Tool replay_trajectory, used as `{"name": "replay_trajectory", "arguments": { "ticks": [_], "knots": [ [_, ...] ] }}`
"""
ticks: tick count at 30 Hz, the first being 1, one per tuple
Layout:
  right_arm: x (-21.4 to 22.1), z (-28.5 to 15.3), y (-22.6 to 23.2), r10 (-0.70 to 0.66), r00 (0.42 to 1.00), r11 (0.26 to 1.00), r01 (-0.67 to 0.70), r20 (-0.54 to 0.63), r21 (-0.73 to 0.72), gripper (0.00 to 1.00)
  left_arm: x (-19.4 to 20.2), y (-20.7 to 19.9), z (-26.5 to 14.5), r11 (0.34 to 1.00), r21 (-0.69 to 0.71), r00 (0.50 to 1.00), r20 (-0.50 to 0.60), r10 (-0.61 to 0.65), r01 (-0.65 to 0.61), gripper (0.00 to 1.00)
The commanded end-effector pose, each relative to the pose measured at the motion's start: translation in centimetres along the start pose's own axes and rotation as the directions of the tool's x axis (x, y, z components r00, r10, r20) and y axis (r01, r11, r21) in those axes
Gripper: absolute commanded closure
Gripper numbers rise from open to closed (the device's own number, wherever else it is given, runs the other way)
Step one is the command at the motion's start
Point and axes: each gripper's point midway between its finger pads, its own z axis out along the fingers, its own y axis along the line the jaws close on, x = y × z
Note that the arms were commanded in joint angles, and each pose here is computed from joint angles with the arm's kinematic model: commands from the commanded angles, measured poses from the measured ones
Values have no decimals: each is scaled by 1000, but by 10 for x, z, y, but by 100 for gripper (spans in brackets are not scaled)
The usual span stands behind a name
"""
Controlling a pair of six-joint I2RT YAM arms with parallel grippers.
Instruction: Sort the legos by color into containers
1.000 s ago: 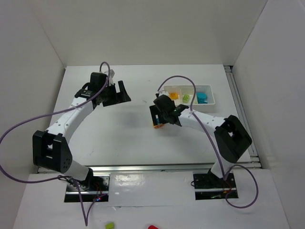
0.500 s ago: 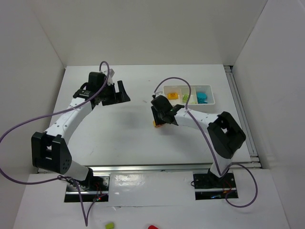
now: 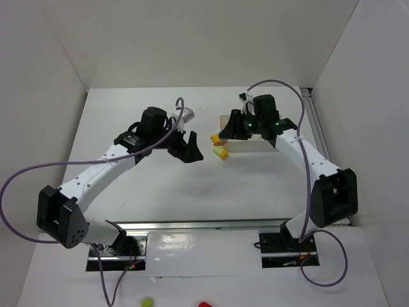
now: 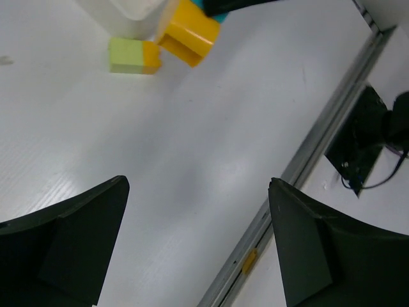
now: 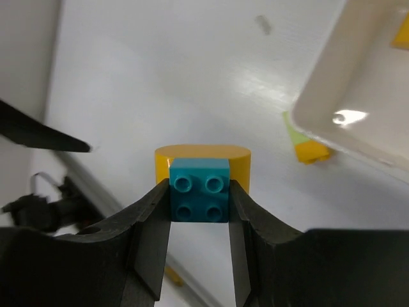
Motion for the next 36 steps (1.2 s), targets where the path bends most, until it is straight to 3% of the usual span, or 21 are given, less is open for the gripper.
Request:
{"name": "replay_trajectory", "arguments": {
  "ticks": [1,6,14,17,23,24,25,27,32,36],
  "knots": [
    [21,-29,63,56,984,930,-113,-169,-351,83,-15,-28,-4,982,94,985,79,155,-163,0],
    [26,-39,90,78,968,833,-195,-239,-518,83,-22,-46,9,964,83,963,124,240,-251,0],
    [30,-46,101,72,959,801,-219,-275,-557,83,-28,-47,19,946,47,942,122,313,-320,0],
    [32,-47,101,82,958,798,-228,-274,-558,83,-30,-50,24,941,53,938,120,327,-334,7],
    [39,-46,102,80,952,799,-239,-297,-552,83,-32,-50,26,941,53,938,118,326,-334,31],
    [42,-44,99,88,950,804,-245,-300,-542,83,-32,-48,26,942,43,938,118,326,-333,61],
    [42,-42,97,89,951,811,-242,-296,-532,83,-32,-48,26,946,44,942,117,313,-320,78],
    [33,-43,82,135,954,839,-253,-267,-481,86,-36,-48,24,946,48,941,127,312,-320,100],
    [-9,-59,34,227,971,903,-241,-80,-357,89,-26,-41,19,953,78,954,84,287,-294,100],
    [-32,-62,-35,266,961,963,-260,78,-75,89,-28,-35,25,961,94,965,58,256,-260,100]
  ]
}}
